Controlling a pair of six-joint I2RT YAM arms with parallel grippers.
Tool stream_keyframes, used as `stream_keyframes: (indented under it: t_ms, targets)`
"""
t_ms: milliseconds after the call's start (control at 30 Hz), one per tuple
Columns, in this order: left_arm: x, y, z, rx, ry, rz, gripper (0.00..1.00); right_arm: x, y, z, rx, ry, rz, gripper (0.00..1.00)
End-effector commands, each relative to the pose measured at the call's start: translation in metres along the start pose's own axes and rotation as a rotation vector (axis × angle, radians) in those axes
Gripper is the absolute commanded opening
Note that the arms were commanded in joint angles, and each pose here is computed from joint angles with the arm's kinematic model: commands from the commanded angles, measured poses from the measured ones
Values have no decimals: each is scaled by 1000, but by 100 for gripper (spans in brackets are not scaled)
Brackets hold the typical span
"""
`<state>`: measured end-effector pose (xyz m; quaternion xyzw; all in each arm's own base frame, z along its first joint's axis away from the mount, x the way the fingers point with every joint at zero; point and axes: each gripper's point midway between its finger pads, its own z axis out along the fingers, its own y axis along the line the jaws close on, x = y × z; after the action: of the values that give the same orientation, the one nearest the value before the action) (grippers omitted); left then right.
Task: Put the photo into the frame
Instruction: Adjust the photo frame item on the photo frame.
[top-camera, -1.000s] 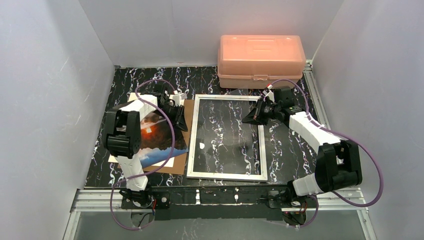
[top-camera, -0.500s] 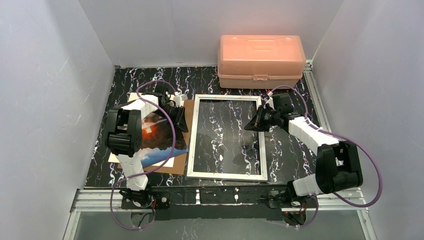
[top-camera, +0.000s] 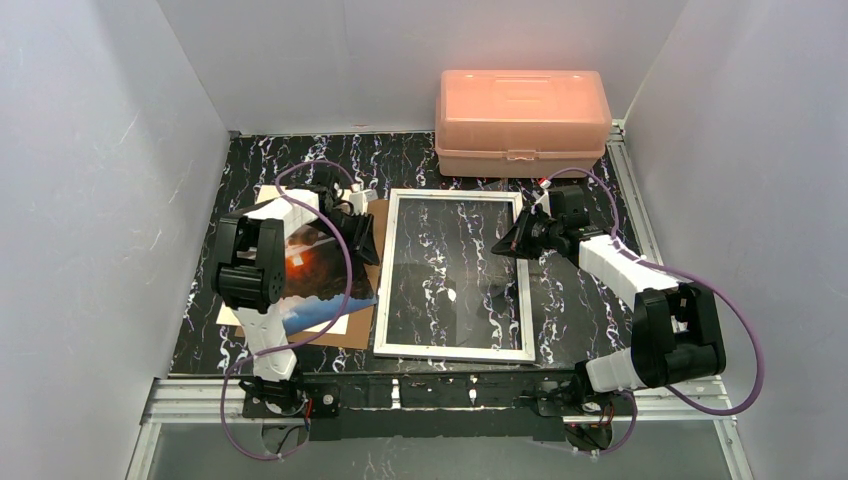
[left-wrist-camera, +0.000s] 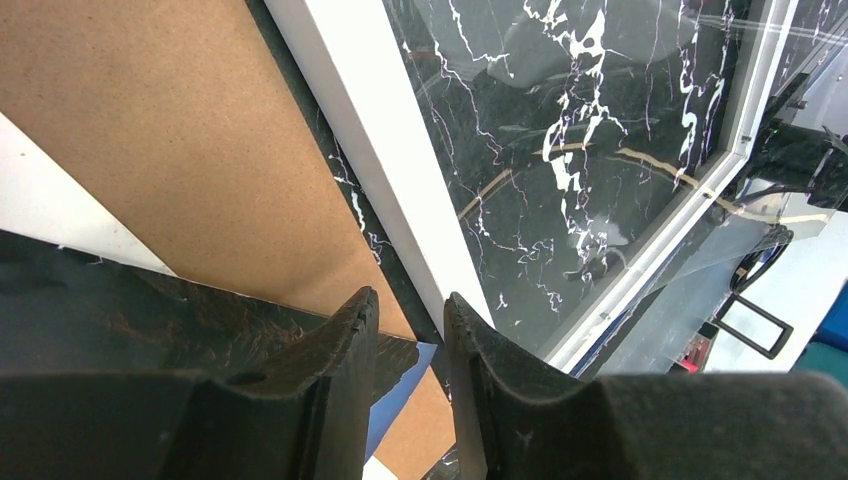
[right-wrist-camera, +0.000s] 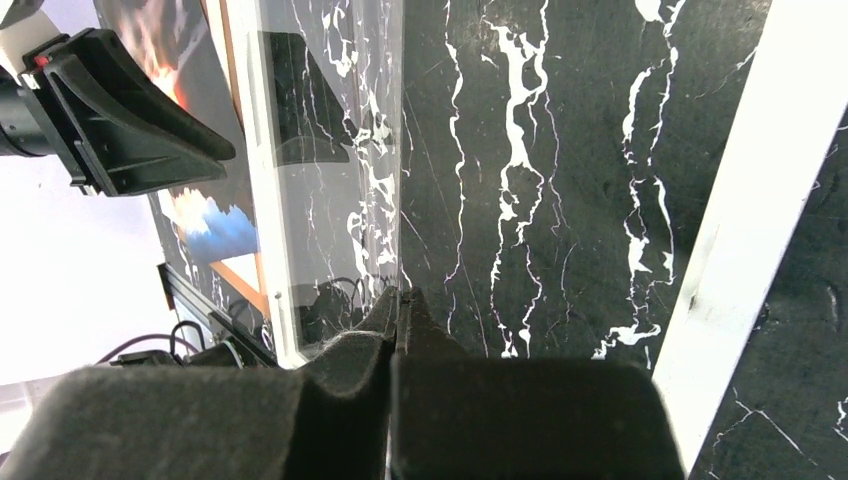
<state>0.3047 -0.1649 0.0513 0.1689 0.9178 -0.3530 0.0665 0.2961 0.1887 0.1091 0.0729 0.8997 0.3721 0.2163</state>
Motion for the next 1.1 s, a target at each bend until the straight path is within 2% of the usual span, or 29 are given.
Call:
stream_keyframes:
  t_ms: [0, 1067]
  targets:
    - [0, -3, 1, 14, 21, -2, 29, -17, 6, -5, -21, -78, -53, 1]
    - [-6, -9, 10, 27, 34, -2, 25, -18, -5, -1, -37, 4, -66, 1]
